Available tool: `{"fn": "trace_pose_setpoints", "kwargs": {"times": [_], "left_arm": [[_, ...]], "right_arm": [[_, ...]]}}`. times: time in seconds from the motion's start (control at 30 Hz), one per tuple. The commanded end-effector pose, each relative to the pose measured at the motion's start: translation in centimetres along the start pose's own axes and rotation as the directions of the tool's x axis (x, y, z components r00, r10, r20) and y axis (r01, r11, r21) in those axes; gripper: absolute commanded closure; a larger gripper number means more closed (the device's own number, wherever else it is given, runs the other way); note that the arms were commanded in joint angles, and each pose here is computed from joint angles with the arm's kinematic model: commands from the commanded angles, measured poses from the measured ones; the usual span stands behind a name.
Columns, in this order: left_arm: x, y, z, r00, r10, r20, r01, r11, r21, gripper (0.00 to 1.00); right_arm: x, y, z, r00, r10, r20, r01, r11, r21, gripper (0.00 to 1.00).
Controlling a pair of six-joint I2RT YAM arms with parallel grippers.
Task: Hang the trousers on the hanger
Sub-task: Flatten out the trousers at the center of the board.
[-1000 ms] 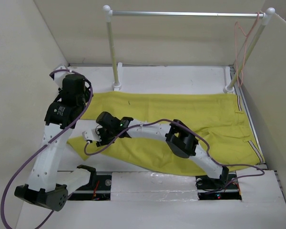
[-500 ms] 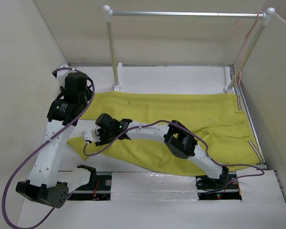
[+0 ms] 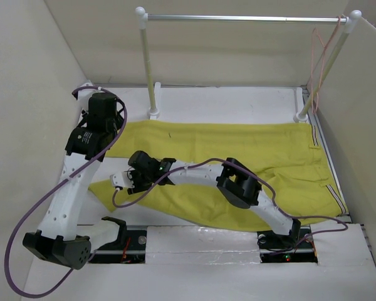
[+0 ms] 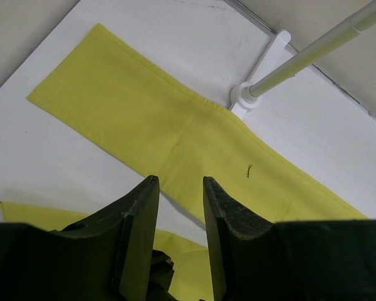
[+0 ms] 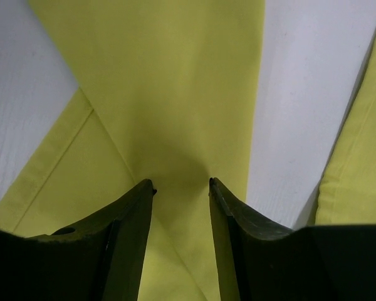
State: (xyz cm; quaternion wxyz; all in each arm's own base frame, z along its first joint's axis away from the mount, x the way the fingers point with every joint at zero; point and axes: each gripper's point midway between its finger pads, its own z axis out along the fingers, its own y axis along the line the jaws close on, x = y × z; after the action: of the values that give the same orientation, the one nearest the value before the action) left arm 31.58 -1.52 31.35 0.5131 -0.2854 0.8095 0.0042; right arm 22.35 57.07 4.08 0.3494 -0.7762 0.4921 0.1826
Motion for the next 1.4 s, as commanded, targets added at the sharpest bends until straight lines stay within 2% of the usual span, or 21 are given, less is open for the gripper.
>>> {"fn": "trace_pose_setpoints", "kwargs": {"times": [0.0, 0.33, 0.6, 0.8, 0.93, 1.0, 1.07, 1.27, 1.37], "left_arm": [[-0.9, -0.3, 0.0, 0.999, -0.015, 0.032, 0.014, 1.000, 0.015, 0.70], [-0.7, -0.4, 0.4, 1.000, -0.008, 0.028, 0.008, 1.000, 0.008, 0.70], [-0.3, -0.3, 0.7, 1.000, -0.005, 0.023, 0.005, 1.000, 0.000, 0.70], [-0.3, -0.3, 0.6, 1.000, -0.003, 0.023, 0.003, 1.000, 0.002, 0.70], [0.2, -0.1, 0.7, 1.000, -0.001, 0.010, 0.001, 1.000, 0.002, 0.70], [0.4, -0.2, 0.7, 1.000, -0.004, 0.006, 0.004, 1.000, 0.007, 0.71], [0.5, -0.1, 0.7, 1.000, -0.003, 0.004, 0.003, 1.000, 0.009, 0.71], [0.4, 0.1, 0.7, 1.000, -0.005, 0.011, 0.005, 1.000, -0.001, 0.72], [0.2, 0.3, 0.7, 1.000, -0.008, 0.020, 0.008, 1.000, -0.013, 0.72]], "right_arm": [[-1.0, 1.6, -1.2, 1.000, -0.002, 0.028, 0.003, 0.998, -0.059, 0.52], [-2.4, 1.2, -2.7, 0.997, -0.010, 0.076, 0.016, 0.997, -0.071, 0.50], [0.1, 1.4, -0.5, 0.999, 0.033, 0.022, -0.032, 0.997, -0.072, 0.56], [0.9, 0.1, 0.3, 0.997, 0.078, -0.007, -0.077, 0.997, 0.012, 0.69], [0.3, -0.4, 0.3, 0.992, 0.123, 0.019, -0.123, 0.992, 0.037, 0.85], [-0.5, -0.5, 0.2, 0.991, 0.128, 0.047, -0.130, 0.991, 0.032, 0.88], [-1.6, -0.7, -0.3, 0.985, 0.148, 0.085, -0.151, 0.988, 0.030, 0.98], [-3.1, -2.7, -2.1, 0.966, 0.212, 0.144, -0.228, 0.969, 0.099, 1.00], [-3.5, -6.2, -3.9, 0.936, 0.289, 0.202, -0.326, 0.928, 0.180, 1.00]]}}
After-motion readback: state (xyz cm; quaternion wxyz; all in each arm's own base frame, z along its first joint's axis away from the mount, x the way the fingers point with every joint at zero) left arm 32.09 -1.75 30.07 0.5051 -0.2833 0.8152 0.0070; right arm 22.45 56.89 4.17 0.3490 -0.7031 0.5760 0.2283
